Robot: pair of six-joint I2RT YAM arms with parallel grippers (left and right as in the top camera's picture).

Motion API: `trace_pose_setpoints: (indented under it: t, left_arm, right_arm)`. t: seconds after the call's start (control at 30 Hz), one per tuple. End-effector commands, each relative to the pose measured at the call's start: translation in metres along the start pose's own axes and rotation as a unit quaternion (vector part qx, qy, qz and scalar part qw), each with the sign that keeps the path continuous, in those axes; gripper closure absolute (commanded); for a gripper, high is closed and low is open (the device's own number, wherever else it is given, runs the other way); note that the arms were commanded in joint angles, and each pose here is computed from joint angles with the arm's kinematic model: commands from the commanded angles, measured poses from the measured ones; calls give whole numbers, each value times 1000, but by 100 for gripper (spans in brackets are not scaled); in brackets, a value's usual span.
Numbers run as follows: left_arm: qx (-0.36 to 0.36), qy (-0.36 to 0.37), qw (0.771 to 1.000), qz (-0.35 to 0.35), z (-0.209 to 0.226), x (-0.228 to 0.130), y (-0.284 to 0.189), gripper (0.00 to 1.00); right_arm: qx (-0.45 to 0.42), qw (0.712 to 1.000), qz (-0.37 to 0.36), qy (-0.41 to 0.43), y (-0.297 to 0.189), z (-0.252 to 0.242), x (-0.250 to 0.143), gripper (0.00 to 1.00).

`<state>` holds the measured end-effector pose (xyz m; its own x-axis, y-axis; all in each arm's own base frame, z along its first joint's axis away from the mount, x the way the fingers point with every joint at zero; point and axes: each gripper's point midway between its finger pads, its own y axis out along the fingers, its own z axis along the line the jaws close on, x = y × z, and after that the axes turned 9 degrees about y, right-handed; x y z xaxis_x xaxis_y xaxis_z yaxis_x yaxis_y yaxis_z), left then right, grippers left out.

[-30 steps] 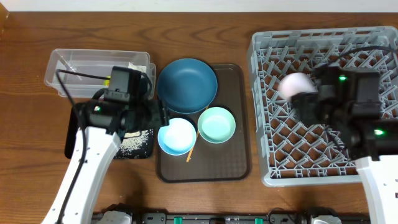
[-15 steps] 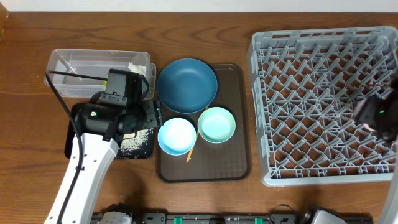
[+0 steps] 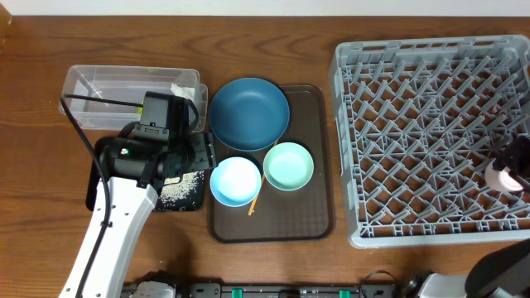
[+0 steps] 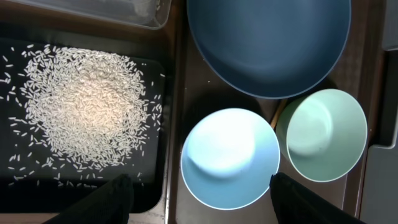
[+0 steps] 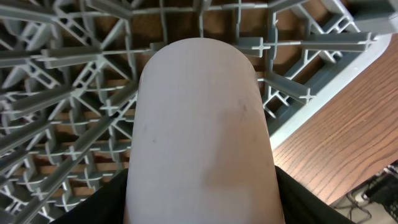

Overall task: Sort waste into correct bins and load items into the dishwasher rack
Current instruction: 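Place the cup upside down in the dish rack with the right gripper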

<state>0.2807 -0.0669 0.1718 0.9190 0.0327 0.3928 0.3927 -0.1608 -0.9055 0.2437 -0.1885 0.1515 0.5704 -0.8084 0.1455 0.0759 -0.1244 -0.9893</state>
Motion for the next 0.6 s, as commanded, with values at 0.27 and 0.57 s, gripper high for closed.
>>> trace_pose_setpoints:
  t: [0.27, 0.57]
  left_arm:
    - [10, 3, 1000, -5, 4, 2, -2, 27]
    - [10, 3, 1000, -5, 4, 2, -2, 27]
  right_arm:
    - [-22, 999, 37, 17, 20, -11, -3, 45]
    - [-13, 999, 47, 18, 22, -8, -6, 10]
